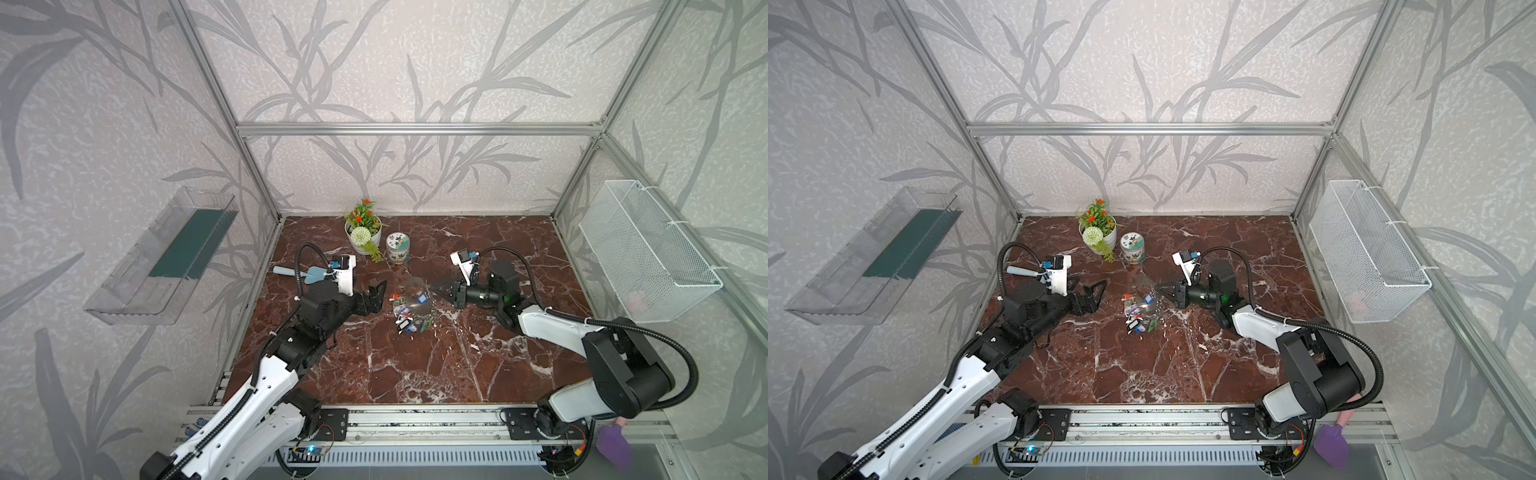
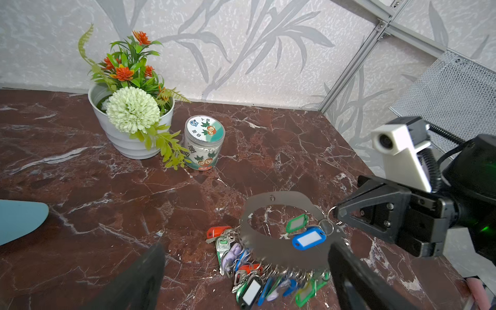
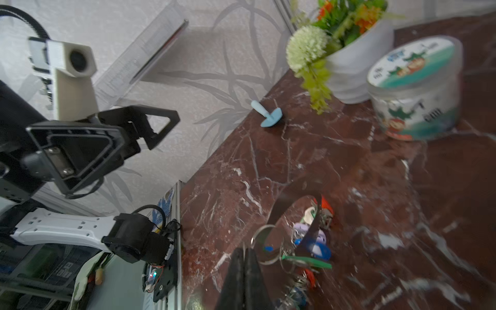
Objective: Put the keys on the keyring
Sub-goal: 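Lower the steel plate onto the table and open both grippers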
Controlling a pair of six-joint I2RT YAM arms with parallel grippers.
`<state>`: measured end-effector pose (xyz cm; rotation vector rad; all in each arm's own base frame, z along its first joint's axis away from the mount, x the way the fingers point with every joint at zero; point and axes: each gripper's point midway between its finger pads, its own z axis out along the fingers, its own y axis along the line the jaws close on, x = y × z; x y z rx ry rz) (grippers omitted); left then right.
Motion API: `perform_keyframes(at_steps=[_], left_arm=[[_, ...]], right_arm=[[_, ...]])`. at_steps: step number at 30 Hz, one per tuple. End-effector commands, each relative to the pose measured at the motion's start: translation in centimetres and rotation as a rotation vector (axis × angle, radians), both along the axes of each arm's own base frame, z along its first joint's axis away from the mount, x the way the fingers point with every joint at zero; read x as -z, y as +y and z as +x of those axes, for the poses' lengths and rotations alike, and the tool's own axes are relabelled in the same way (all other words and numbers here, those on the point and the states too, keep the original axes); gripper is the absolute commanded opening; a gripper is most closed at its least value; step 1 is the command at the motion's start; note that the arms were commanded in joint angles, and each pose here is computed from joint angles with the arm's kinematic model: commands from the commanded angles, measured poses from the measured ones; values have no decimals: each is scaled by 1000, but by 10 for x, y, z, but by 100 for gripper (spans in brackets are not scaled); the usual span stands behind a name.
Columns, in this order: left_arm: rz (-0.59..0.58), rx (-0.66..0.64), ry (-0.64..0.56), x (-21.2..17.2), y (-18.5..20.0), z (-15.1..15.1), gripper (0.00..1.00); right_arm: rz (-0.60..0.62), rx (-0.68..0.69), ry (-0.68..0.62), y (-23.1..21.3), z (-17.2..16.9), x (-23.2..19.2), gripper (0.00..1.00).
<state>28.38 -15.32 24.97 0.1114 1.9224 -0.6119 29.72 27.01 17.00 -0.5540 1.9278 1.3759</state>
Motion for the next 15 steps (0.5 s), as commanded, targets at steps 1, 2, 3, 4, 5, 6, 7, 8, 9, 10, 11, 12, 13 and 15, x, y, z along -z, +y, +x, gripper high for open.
perform_keyframes(at_steps=[1, 2, 3, 4, 5, 6, 7, 8, 9, 10, 11, 12, 13, 15], left_arm=[[-40, 0, 12, 3, -3, 3, 95], [-45, 1, 12, 3, -4, 3, 95], [-48, -4, 15, 4, -4, 4, 95], [-52, -16, 17, 4, -2, 6, 95], [-55, -35, 18, 5, 0, 8, 95], [-57, -59, 20, 5, 3, 11, 95], [-59, -88, 18, 4, 7, 14, 95], [-60, -117, 20, 5, 11, 17, 95], [-63, -153, 18, 5, 15, 20, 96], [-64, -187, 18, 5, 20, 24, 95], [-62, -214, 19, 6, 24, 26, 95], [-54, -245, 20, 7, 29, 29, 96], [-41, -270, 15, 7, 33, 31, 97], [-12, -348, 2, 7, 48, 34, 99]], right_arm=[[10, 56, -49, -17, 3, 5, 3], [10, 80, -37, -23, 5, 10, 4], [5, 108, -30, -29, 8, 14, 8], [-5, 138, -30, -34, 12, 17, 11], [-13, 166, -32, -38, 15, 18, 13], [-33, 217, -31, -45, 23, 21, 19], [-55, 271, -38, -52, 31, 21, 23], [-90, 318, -20, -59, 37, 26, 25], [-139, 396, -11, -70, 47, 29, 31], [-186, 464, -11, -80, 55, 30, 40], [-211, 514, -21, -88, 61, 27, 46], [-236, 564, -28, -97, 66, 23, 50], [-246, 600, -44, -104, 69, 15, 51], [-267, 653, -74, -114, 71, 1, 59]])
